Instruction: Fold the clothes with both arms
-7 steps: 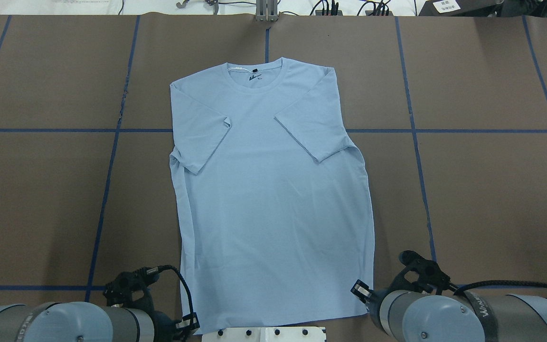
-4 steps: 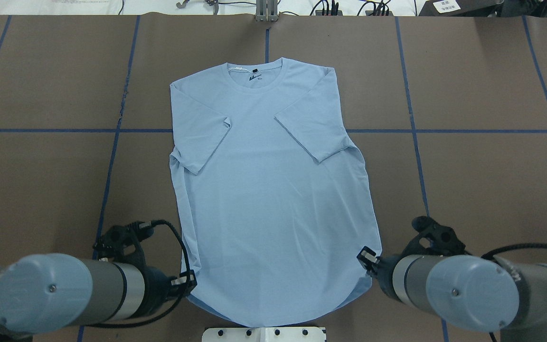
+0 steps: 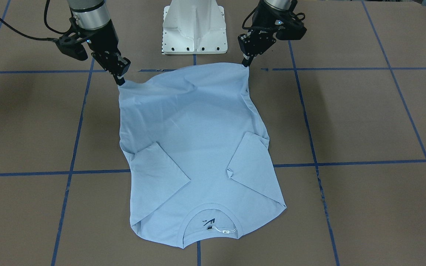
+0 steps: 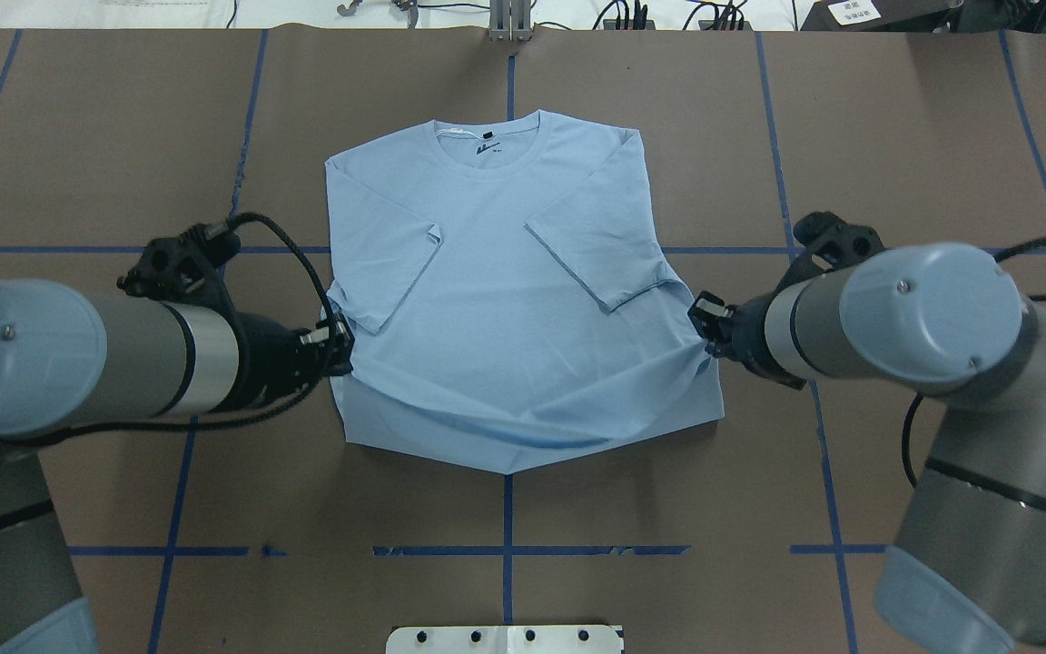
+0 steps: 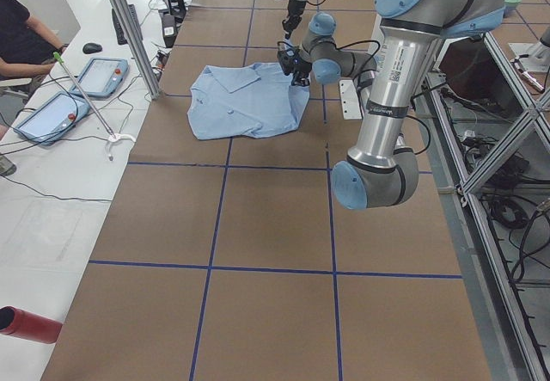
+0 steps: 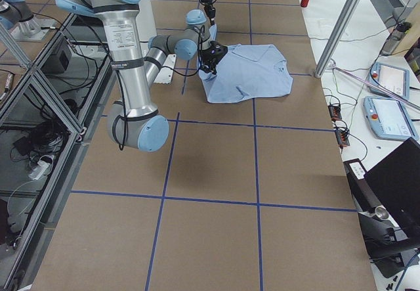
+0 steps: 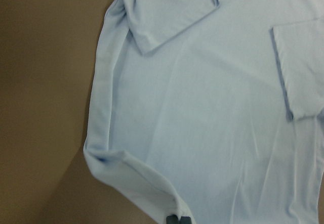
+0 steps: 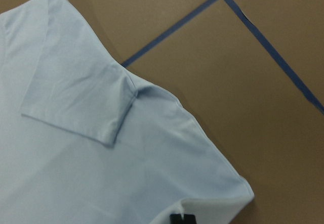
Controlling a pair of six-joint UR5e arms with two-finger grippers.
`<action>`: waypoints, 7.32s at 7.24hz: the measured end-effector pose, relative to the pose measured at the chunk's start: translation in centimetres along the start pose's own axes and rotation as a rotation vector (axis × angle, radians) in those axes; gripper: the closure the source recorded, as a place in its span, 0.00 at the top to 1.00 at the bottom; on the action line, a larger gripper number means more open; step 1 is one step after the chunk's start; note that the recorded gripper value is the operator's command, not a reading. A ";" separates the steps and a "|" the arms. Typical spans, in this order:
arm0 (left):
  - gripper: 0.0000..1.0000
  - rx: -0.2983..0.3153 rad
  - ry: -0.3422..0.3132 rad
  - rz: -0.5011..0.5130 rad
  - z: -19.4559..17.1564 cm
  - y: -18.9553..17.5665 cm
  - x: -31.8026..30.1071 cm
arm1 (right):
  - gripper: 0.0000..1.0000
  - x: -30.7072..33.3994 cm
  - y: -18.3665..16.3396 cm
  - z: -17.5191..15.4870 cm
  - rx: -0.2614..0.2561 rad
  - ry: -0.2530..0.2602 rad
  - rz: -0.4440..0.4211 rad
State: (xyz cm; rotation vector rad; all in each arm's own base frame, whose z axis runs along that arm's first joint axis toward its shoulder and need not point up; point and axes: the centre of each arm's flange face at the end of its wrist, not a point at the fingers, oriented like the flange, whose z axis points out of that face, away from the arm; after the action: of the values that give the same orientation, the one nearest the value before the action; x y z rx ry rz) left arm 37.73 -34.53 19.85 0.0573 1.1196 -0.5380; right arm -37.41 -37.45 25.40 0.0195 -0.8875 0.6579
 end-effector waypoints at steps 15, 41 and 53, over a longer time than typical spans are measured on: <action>0.22 0.340 -0.130 0.193 20.2 -24.3 0.4 | 0.00 -18.0 -20.9 18.7 0.117 0.108 -0.126; 0.46 0.354 -0.035 0.230 18.1 -25.0 -2.4 | 0.00 6.6 -1.0 7.9 -0.094 -0.030 0.070; 0.53 -0.202 -0.001 0.014 14.0 1.9 -2.7 | 1.00 9.5 0.3 0.4 -0.342 -0.020 0.115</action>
State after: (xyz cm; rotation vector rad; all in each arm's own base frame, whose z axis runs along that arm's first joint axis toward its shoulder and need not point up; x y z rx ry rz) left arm 49.39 -36.19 28.08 -0.1103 1.1667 -0.4098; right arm -33.59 -32.28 32.48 -0.3339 -1.0165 0.6062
